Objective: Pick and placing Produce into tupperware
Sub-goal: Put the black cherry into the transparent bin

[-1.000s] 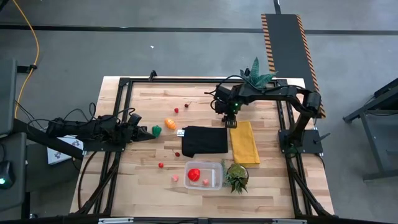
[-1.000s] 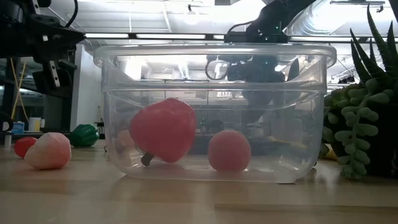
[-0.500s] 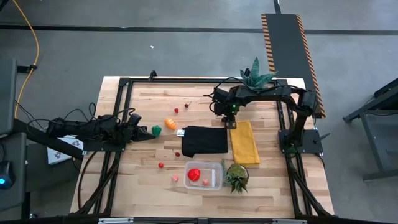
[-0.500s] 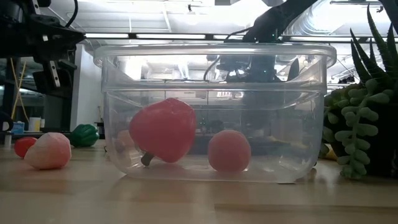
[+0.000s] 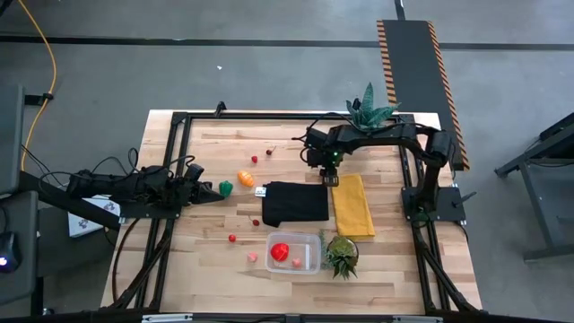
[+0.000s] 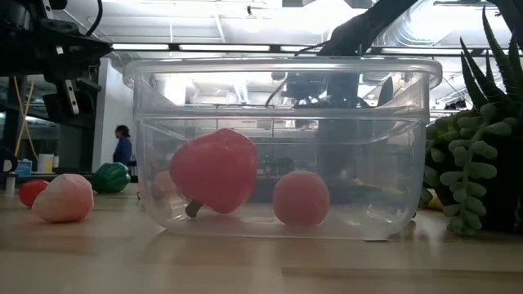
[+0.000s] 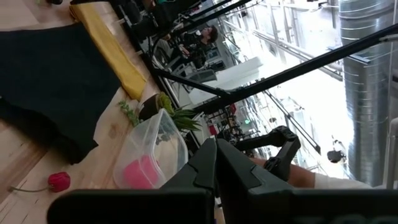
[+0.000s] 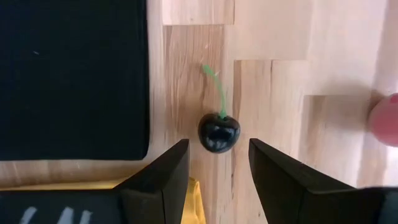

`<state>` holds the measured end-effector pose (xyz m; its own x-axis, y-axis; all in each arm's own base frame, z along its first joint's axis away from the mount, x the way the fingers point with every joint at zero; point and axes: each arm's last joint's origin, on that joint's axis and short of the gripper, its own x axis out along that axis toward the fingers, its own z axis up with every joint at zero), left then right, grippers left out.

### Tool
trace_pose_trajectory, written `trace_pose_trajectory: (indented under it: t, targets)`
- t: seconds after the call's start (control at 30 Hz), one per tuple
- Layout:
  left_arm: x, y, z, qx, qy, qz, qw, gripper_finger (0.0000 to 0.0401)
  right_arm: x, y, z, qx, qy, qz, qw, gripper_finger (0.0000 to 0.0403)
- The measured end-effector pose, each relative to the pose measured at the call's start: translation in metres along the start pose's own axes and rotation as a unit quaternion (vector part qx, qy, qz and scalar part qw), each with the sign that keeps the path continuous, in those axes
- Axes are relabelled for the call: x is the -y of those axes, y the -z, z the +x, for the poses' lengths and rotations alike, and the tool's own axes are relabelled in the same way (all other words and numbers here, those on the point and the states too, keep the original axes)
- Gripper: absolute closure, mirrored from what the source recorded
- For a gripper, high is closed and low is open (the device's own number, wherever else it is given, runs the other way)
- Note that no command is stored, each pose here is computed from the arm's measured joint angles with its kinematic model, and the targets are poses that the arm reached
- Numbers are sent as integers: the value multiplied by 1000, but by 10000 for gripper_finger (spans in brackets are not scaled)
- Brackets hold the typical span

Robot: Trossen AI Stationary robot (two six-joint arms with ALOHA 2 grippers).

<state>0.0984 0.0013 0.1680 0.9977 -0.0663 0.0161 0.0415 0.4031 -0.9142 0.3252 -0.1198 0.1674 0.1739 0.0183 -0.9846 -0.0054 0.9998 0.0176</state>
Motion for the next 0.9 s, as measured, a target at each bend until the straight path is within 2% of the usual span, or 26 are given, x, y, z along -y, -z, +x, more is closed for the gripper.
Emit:
trace_pose_trajectory:
  t: [0.9]
  targets:
    - [0, 0, 0, 0, 0, -1, 1000, 400, 3, -4, 6, 15, 6, 10, 1000, 247]
